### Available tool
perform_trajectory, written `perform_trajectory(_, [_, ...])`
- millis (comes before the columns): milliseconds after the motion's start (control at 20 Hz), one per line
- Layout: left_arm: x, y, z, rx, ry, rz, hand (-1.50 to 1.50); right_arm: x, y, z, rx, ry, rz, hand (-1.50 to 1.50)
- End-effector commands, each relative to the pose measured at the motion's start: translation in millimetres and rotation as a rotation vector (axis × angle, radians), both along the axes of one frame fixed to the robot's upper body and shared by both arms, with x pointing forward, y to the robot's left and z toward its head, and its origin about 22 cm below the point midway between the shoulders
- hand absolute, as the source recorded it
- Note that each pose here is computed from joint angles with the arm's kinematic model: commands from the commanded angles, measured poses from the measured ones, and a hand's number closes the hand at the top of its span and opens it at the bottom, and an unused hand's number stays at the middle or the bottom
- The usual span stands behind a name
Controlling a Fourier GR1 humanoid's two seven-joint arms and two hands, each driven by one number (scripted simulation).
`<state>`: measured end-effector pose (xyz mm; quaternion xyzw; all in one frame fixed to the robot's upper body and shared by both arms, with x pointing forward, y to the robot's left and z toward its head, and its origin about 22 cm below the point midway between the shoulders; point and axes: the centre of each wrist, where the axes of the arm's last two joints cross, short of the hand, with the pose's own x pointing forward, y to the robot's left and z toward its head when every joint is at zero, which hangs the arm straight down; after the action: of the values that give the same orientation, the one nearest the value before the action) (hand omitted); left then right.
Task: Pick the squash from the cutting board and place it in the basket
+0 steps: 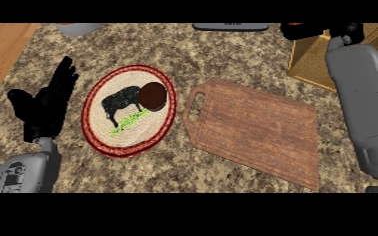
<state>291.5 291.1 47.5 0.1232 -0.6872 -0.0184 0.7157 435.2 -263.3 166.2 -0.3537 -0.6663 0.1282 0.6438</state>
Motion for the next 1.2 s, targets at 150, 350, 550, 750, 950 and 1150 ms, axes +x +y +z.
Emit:
perform_trajectory(150, [-5.9, 12, -8, -0.003, 0.01, 0.008, 0.0, 5, -45, -11, 0.029, 0.031, 0.012, 1.5])
perform_trajectory(350, [-9.2, 17, -1, 0.008, -0.005, 0.019, 0.0, 8, -62, -11, 0.114, 0.034, 0.019, 1.5])
perform_trajectory(550, [-0.1, -5, 0, 0.0, -0.015, -0.005, 0.0, -2, -70, -1, -0.563, -0.012, 0.09, 1.5])
perform_trajectory(750, [3.5, -4, 8, 0.016, -0.004, -0.031, 0.0, 2, -70, 5, -0.729, -0.108, 0.08, 1.5])
perform_trajectory(950, [11.4, -3, 7, -0.004, -0.021, -0.023, 0.0, 9, -74, 4, -0.799, -0.134, 0.055, 1.5])
perform_trajectory(1150, [7.1, -14, 12, -0.003, 0.01, -0.011, 0.0, 17, -61, -9, -0.771, -0.131, 0.028, 1.5])
